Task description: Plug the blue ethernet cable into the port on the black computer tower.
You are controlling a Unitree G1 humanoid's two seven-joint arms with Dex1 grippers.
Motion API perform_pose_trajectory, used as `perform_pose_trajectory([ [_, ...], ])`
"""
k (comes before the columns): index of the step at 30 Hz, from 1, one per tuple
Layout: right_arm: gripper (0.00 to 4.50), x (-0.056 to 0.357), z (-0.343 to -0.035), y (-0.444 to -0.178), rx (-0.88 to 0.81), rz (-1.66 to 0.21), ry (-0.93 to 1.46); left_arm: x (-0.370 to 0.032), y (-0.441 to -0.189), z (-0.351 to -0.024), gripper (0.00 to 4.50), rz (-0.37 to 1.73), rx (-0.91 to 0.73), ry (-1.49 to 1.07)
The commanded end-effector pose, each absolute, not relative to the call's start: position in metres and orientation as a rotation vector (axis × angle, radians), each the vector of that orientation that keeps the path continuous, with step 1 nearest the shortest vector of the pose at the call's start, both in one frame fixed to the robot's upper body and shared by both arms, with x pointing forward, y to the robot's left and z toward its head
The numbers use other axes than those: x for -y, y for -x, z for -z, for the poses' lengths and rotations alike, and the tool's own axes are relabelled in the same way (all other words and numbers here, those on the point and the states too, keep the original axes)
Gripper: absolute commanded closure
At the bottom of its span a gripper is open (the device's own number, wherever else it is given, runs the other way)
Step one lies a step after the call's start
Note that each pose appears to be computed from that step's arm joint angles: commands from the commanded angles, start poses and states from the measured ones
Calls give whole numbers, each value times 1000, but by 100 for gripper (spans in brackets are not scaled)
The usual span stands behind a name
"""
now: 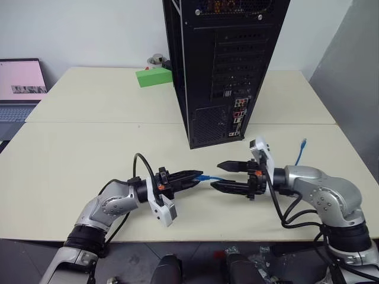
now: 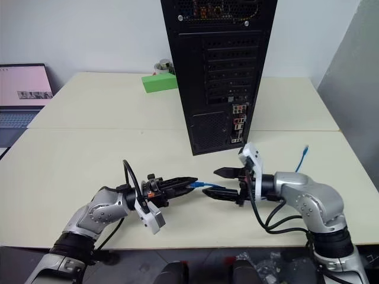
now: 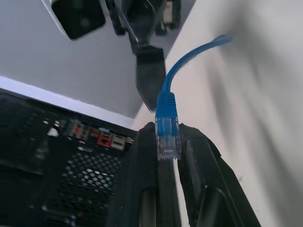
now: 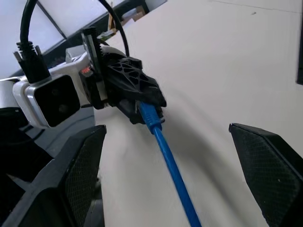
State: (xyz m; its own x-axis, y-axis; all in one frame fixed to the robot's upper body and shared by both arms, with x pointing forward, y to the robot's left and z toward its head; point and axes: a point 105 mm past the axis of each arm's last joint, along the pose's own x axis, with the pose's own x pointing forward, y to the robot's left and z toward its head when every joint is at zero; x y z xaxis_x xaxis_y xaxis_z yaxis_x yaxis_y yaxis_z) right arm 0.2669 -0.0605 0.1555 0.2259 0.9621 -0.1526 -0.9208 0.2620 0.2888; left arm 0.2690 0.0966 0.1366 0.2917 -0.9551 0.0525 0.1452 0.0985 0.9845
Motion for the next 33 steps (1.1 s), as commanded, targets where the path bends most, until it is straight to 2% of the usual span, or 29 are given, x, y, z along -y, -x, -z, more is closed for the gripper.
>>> perform_pose_trajectory([
  [1, 11, 52, -165, -265, -301, -1344, -161, -97, -269, -151, 419, 957, 992, -1168],
  [6, 11, 47, -169, -264, -289, -1365, -177, -97, -268, -150, 419, 952, 993, -1175],
  [9, 57, 45, -170, -265, -280, -1367, -182, -97, -267, -149, 419, 952, 991, -1178],
  [18, 260, 43, -168, -264, -291, -1372, -167, -97, -267, -151, 419, 931, 996, -1180],
  [27, 445, 42, -169, -266, -294, -1378, -179, -94, -261, -150, 419, 943, 1007, -1164],
  [33, 450, 44, -171, -266, -308, -1393, -189, -93, -255, -145, 419, 990, 1010, -1157],
])
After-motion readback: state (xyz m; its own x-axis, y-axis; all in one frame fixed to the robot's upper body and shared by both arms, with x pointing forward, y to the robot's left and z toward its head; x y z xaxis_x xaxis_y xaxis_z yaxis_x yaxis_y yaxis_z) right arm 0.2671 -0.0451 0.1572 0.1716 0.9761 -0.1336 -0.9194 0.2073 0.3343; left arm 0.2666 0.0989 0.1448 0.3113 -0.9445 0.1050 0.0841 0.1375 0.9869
